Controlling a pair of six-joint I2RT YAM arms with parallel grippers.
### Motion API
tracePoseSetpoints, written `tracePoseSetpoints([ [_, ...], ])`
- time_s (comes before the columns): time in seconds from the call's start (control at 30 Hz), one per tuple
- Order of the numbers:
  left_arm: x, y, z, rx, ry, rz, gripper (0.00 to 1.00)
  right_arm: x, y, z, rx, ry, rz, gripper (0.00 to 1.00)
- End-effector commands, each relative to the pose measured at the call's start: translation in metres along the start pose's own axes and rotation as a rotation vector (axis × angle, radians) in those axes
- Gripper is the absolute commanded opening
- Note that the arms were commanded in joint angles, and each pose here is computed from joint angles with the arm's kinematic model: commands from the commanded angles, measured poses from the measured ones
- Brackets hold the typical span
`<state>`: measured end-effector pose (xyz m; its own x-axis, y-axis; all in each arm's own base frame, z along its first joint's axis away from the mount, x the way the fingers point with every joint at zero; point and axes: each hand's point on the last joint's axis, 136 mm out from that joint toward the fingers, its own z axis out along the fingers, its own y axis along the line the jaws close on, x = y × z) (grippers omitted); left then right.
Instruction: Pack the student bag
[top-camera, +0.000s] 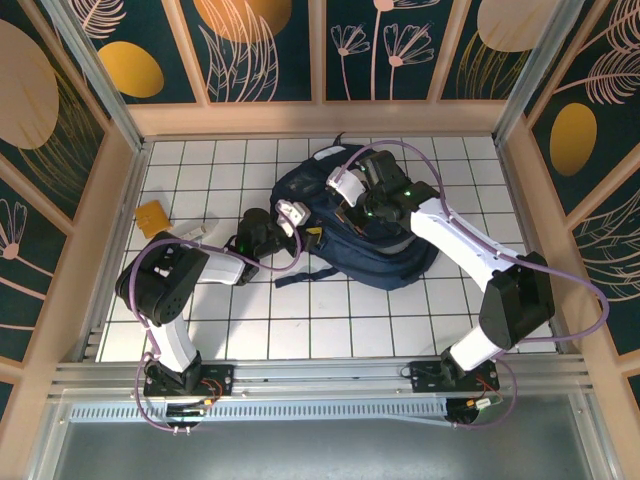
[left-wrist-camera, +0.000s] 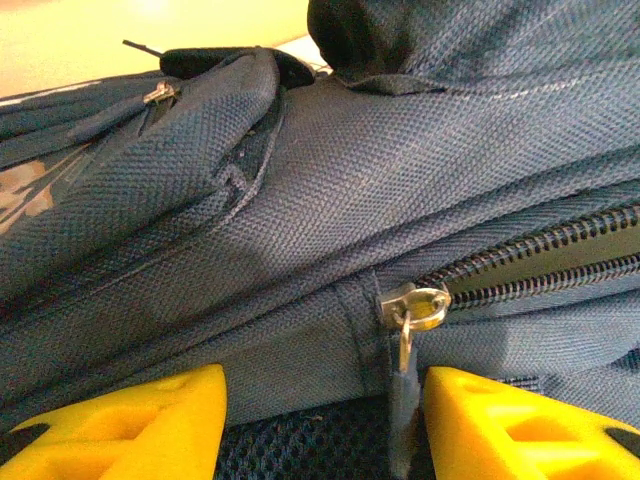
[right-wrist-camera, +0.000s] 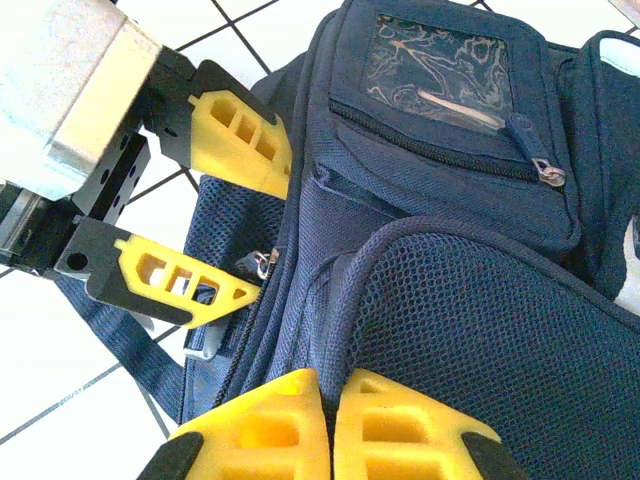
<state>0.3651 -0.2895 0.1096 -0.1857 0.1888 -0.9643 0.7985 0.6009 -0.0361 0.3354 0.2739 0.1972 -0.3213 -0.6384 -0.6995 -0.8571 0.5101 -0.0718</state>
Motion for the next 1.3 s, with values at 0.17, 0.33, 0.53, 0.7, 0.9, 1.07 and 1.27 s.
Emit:
tracePoseSetpoints([
  [0.17,-0.019,-0.009,-0.009,0.039,-0.054,0.13,0.55,-0.05,0.012,-0.03,-0.033,-0.202,-0.1,0.0],
  [0.33,-0.03,-0.017,-0.003,0.103,-0.107,0.097,0.45,-0.054,0.013,-0.028,-0.047,-0.198,-0.096,0.0],
  [0.53,-0.031,-0.021,0.006,0.156,-0.102,0.082,0.3,-0.055,0.017,-0.027,-0.055,-0.198,-0.102,0.0],
  [0.7,-0.028,-0.026,0.005,0.181,-0.089,0.093,0.13,-0.055,0.016,-0.026,-0.04,-0.197,-0.102,0.0],
  [0.9,-0.027,-0.03,0.001,0.201,-0.078,0.1,0.0,-0.055,0.01,-0.024,-0.01,-0.194,-0.097,0.0],
  [1.07,-0.034,-0.034,-0.008,0.204,-0.109,0.103,0.0,-0.049,0.004,-0.015,0.062,-0.147,-0.113,0.0],
  [1.27,-0.036,-0.034,-0.015,0.18,-0.112,0.095,0.0,-0.05,0.007,0.0,0.092,-0.116,-0.11,0.0],
])
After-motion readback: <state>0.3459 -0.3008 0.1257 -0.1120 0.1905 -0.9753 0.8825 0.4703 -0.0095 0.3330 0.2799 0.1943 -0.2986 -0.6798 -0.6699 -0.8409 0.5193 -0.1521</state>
